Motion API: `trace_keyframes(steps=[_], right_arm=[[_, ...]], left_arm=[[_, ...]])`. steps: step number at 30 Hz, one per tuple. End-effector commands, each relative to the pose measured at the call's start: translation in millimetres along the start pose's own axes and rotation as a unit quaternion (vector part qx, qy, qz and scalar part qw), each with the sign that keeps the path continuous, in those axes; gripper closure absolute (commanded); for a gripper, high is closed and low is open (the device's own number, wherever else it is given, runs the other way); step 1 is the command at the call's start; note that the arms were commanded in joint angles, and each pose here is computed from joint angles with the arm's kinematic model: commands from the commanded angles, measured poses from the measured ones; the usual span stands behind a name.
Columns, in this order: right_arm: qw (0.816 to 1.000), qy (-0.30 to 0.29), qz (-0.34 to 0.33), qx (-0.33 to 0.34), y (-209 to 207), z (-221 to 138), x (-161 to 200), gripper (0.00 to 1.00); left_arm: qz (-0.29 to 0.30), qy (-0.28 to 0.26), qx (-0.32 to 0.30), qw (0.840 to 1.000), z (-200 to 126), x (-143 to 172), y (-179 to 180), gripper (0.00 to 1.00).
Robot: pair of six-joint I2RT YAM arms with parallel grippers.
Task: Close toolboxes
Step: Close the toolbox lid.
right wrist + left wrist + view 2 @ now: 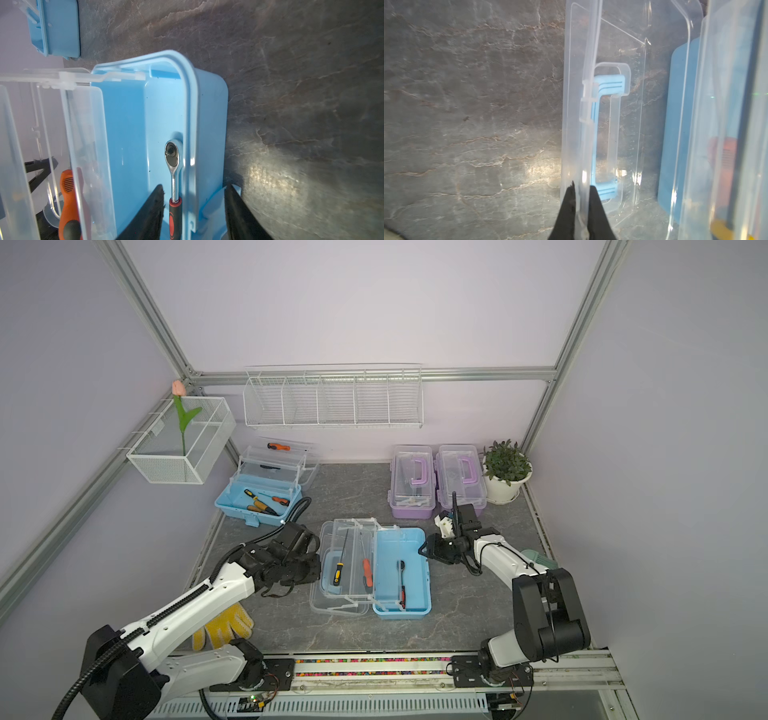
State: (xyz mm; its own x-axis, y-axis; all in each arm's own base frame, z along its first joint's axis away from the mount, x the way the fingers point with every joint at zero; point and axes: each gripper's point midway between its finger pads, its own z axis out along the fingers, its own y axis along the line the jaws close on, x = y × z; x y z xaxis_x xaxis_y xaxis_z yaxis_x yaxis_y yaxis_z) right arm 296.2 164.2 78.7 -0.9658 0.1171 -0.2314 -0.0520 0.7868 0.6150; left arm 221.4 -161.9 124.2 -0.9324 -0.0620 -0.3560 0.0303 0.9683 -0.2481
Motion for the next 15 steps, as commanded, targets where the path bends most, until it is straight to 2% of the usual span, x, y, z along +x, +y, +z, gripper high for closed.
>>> trace_keyframes(steps=[1,5,11,15], right_arm=[[0.999,-0.019,-0.015,-0.041,20.3,-0.3,-5.8,0.53],[0.998,-0.016,-0.026,-0.047,27.8,2.8,-4.5,0.55],[0.997,-0.017,-0.036,-0.071,41.5,4.1,-1.2,0.57],[0.996,-0.01,-0.039,-0.084,48.7,9.9,2.6,0.6]], left_arm=[[0.015,-0.03,0.013,0.999,-24.9,-17.0,-8.3,1.0],[0.027,-0.033,0.017,0.999,-32.9,-22.1,-13.4,1.0],[0.043,-0.055,-0.004,0.998,-55.5,-32.4,-10.4,1.0],[0.054,-0.056,-0.016,0.997,-59.3,-34.1,-9.4,1.0]])
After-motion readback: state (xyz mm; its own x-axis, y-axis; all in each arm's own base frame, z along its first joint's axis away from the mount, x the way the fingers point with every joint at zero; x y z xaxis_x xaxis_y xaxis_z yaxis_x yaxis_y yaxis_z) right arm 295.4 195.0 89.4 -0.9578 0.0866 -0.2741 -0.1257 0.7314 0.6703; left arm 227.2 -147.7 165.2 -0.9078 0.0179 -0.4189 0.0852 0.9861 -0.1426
